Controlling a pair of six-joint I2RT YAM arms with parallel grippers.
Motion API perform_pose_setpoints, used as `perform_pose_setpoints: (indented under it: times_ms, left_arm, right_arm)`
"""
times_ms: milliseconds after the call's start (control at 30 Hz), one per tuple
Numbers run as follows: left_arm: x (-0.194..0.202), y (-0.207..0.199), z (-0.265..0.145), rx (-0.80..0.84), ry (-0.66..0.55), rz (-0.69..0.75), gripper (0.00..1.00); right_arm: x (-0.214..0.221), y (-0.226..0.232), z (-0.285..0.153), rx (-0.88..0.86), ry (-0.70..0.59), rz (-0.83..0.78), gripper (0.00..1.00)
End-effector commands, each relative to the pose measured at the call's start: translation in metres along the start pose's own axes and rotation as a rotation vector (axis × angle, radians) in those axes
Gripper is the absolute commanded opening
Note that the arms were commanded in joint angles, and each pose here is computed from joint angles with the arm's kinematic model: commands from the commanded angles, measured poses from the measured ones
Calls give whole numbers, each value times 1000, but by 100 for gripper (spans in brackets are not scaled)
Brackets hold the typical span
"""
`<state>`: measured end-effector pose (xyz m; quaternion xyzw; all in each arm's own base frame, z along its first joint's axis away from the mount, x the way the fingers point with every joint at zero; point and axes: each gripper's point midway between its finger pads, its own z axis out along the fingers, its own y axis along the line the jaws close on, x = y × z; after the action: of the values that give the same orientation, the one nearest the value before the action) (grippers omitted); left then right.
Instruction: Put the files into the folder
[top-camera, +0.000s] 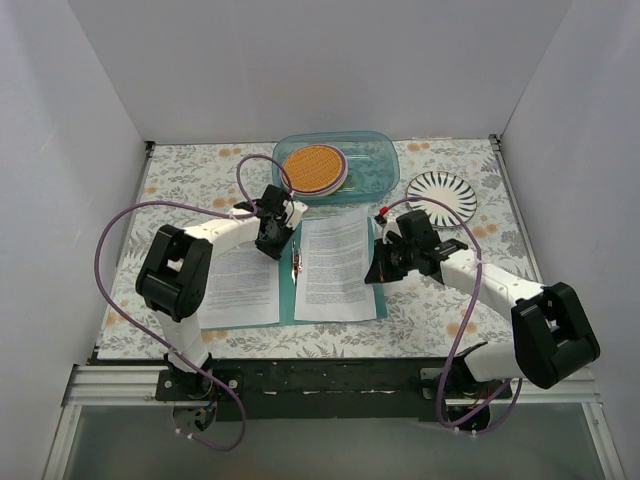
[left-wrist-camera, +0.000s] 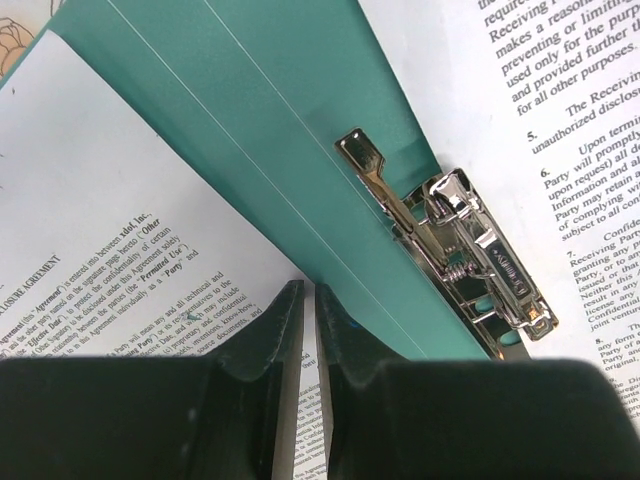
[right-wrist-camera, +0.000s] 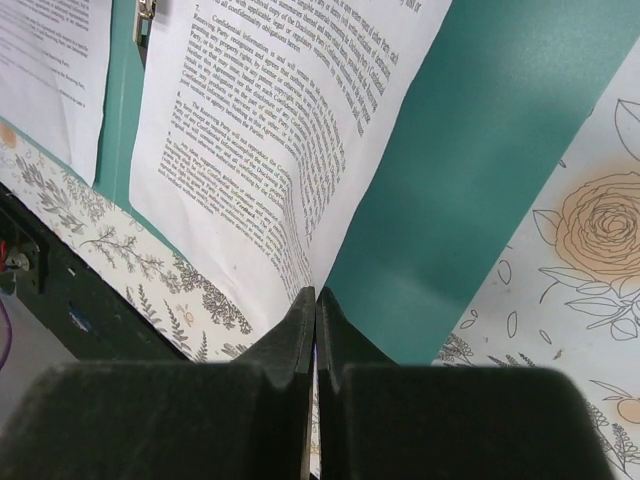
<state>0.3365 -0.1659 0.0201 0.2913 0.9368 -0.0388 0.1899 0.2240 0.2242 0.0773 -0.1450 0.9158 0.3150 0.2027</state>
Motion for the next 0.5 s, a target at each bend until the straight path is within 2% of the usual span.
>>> perform_pose_setpoints:
  times_ms: [0, 467]
  left_arm:
    - [41, -5, 2, 31, 124, 11, 9]
    - [43, -3, 1, 26, 121, 44, 8]
  right_arm:
    - [-14, -1, 1, 13, -5, -56, 1]
    - [-20, -6, 15, 0, 66, -144, 1]
